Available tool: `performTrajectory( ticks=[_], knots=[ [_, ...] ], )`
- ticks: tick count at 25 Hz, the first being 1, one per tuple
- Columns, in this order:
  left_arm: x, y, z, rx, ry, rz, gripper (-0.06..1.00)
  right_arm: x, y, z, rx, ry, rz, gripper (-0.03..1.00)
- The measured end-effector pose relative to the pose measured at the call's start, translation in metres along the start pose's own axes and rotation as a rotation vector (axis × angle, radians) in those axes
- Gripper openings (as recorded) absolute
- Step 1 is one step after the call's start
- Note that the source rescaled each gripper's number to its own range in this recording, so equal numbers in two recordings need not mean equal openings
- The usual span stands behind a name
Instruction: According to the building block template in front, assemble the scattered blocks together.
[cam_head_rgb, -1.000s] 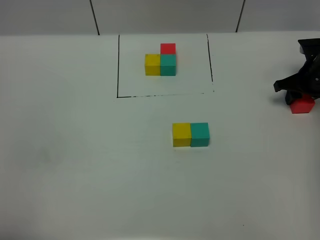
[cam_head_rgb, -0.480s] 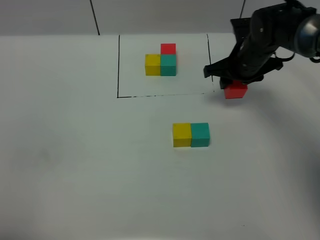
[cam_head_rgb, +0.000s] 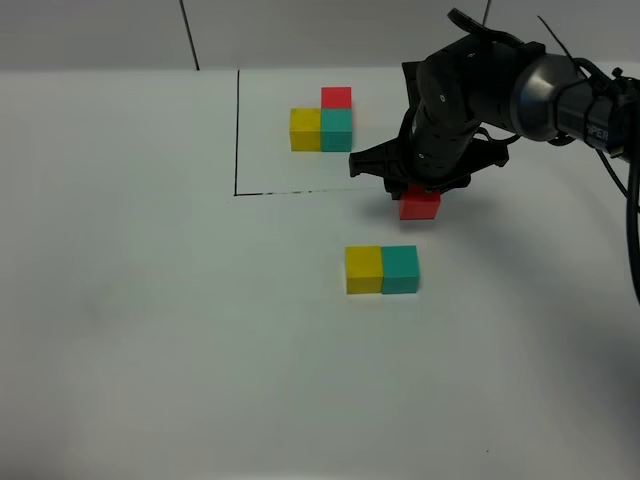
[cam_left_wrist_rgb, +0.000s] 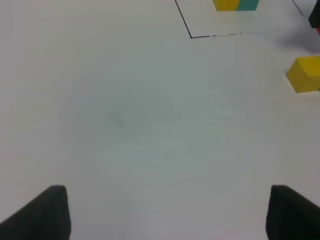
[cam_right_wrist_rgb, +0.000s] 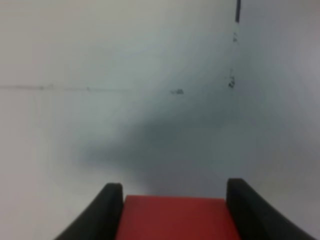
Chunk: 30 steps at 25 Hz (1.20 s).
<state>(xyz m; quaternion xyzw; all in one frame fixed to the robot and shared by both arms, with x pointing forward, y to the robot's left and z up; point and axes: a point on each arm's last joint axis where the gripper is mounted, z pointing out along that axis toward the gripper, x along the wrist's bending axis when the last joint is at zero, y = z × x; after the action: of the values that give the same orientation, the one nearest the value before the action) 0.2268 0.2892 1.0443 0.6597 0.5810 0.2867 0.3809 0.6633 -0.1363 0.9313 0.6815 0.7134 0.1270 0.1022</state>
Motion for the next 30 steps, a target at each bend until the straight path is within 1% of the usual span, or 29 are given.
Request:
performTrajectory(
  ticks=[7,15,19,30],
  knots=[
    [0.000,0.000,0.000,0.000,0.000,0.000,0.86,0.010,0.003,0.010,0.047,-0.024,-0.019,0.01],
    [0.000,0.000,0.000,0.000,0.000,0.000,0.86,0.020,-0.002,0.019,0.065,-0.024,-0.036,0.01],
    [0.000,0.000,0.000,0.000,0.000,0.000,0.86,0.020,-0.006,0.030,0.088,-0.031,-0.039,0.01],
    [0.000,0.000,0.000,0.000,0.000,-0.001,0.86,0.022,-0.006,0.033,0.087,-0.014,-0.025,0.01]
  ],
)
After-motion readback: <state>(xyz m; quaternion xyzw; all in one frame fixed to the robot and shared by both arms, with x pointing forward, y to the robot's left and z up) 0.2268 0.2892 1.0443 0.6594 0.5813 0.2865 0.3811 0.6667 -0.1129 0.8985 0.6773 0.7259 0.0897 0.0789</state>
